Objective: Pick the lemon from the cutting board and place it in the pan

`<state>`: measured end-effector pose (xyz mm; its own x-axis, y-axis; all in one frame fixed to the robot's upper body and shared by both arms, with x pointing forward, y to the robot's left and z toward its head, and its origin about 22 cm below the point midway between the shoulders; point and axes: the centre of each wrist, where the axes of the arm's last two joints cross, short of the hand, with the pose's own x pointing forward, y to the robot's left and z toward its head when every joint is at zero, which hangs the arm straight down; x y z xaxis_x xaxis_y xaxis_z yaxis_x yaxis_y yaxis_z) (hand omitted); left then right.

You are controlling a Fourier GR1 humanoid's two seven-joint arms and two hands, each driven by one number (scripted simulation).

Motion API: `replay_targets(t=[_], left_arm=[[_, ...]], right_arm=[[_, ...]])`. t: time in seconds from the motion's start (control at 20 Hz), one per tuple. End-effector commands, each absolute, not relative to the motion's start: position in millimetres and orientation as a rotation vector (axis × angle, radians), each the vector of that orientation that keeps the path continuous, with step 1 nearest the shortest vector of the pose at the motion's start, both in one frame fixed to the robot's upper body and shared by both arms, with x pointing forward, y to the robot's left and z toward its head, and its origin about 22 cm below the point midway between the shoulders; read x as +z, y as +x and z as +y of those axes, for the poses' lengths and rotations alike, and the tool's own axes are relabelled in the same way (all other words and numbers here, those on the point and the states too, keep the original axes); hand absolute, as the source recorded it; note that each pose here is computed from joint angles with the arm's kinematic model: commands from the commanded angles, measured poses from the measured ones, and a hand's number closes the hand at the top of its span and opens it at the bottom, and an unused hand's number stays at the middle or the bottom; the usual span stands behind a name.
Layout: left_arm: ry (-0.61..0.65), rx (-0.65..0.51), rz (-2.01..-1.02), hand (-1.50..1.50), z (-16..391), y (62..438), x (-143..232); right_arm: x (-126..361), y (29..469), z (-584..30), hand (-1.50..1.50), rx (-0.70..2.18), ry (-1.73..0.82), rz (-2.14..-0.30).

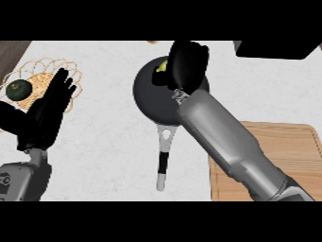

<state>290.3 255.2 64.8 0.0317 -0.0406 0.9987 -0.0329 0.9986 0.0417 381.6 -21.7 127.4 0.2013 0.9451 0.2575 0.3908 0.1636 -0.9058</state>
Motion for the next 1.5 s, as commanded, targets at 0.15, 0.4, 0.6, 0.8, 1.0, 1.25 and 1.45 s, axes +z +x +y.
replay_targets(t=[0.15,0.4,0.6,0.8,1.0,1.25,1.45], left_arm=[[0.077,-0.008,-1.539,0.0,269,285,72],[0.067,-0.002,-1.55,0.0,264,289,69],[0.056,0.0,-1.543,0.0,259,287,60],[0.035,-0.024,-1.549,0.0,237,297,59],[0.058,0.007,-1.537,0.0,253,291,63],[0.068,0.03,-1.534,0.0,253,294,69],[0.077,0.035,-1.507,0.0,269,272,57]], right_arm=[[70,402,-46,1.5,0.595,-1.33,-1.379],[62,415,-53,1.5,0.667,-1.343,-1.238],[44,416,-75,-1.5,0.462,-1.208,-1.106],[27,412,-82,-1.5,0.463,-1.126,-1.132],[22,410,-88,-1.5,0.393,-1.091,-1.275],[26,407,-98,-1.5,0.156,-0.991,-1.429],[23,386,-108,-1.5,-0.033,-0.86,-1.494]])
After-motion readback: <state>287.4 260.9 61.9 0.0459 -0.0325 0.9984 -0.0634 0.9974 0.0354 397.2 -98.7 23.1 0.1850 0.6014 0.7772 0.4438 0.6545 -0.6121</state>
